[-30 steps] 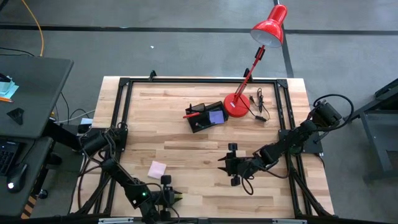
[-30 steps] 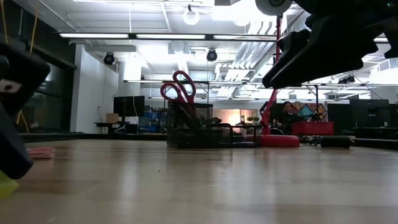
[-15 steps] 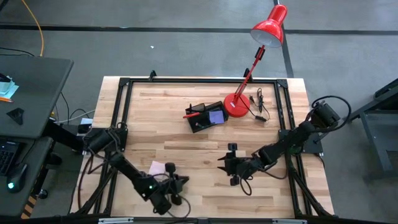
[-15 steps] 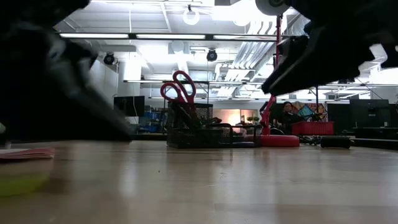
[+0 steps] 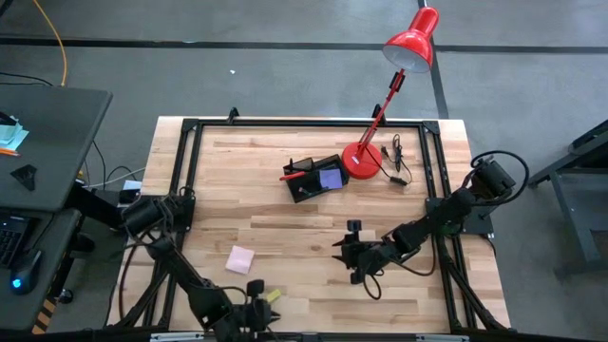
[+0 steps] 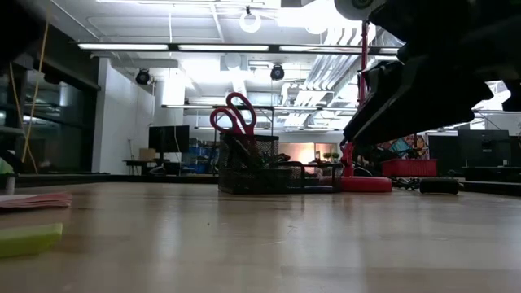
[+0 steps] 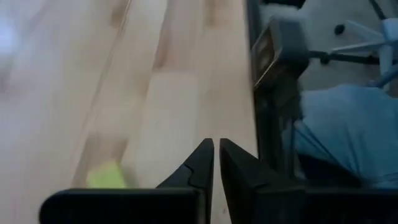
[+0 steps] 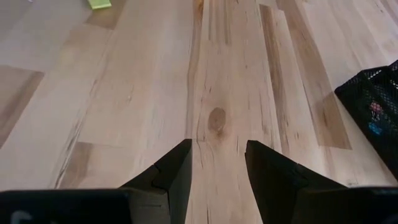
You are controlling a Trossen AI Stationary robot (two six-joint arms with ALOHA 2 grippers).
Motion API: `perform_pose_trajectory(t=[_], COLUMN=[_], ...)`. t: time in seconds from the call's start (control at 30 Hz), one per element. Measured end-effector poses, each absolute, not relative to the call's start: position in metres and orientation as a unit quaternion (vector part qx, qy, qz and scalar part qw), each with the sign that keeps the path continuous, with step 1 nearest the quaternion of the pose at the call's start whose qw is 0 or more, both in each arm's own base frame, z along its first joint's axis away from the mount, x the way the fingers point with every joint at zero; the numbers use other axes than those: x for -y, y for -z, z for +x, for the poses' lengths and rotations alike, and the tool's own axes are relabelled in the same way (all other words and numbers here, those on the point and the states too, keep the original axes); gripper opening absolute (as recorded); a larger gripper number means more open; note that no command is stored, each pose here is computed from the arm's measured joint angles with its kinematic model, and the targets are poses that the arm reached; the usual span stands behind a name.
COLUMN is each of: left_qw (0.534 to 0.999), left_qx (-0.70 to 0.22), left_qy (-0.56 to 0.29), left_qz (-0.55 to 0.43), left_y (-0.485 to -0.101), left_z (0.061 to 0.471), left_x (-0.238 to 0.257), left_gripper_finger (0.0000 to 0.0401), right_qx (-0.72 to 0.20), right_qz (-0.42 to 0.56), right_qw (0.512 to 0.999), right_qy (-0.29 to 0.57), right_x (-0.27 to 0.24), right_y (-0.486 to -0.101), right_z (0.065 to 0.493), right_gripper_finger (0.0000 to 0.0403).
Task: Pick and place office supplies into organizer
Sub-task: Put the yellow eraser into the black desk organizer
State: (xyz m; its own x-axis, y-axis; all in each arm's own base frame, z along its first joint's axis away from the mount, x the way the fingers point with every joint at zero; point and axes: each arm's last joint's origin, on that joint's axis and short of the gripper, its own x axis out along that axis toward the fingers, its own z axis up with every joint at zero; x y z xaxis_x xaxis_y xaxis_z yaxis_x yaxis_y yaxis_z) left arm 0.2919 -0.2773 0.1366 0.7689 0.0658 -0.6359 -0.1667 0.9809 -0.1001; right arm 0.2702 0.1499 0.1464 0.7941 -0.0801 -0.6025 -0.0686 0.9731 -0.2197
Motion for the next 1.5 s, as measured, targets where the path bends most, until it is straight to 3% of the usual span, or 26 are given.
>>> perform_pose_trajectory(t=[0.23,0.5,0.7,1.03,1.27,1.5], left_qw=[0.886,0.866,0.861,0.868,0.875,0.933], left_qx=[-0.42,-0.414,-0.418,-0.435,-0.42,-0.297], left_qy=[-0.129,-0.207,-0.212,-0.206,-0.212,-0.203], left_qz=[-0.15,-0.191,-0.198,-0.122,-0.114,-0.007], left_y=[-0.122,-0.121,-0.121,-0.119,-0.12,-0.129], left_z=[0.28,0.28,0.28,0.277,0.277,0.263], left_x=[0.266,0.252,0.252,0.247,0.246,0.27], left_gripper_finger=[0.0015,0.0013,0.007,0.0186,0.0219,0.023], right_qx=[-0.313,-0.31,-0.309,-0.309,-0.311,-0.312], right_qz=[-0.121,-0.122,-0.121,-0.121,-0.115,-0.114], right_qw=[0.942,0.943,0.943,0.943,0.943,0.943], right_qy=[-0.001,-0.003,-0.004,-0.004,-0.01,-0.01], right_x=[-0.15,-0.15,-0.15,-0.15,-0.151,-0.151], right_y=[-0.148,-0.148,-0.148,-0.148,-0.148,-0.148], right_z=[0.272,0.272,0.272,0.272,0.272,0.272], right_gripper_finger=[0.0139,0.0139,0.0139,0.0139,0.0139,0.0139])
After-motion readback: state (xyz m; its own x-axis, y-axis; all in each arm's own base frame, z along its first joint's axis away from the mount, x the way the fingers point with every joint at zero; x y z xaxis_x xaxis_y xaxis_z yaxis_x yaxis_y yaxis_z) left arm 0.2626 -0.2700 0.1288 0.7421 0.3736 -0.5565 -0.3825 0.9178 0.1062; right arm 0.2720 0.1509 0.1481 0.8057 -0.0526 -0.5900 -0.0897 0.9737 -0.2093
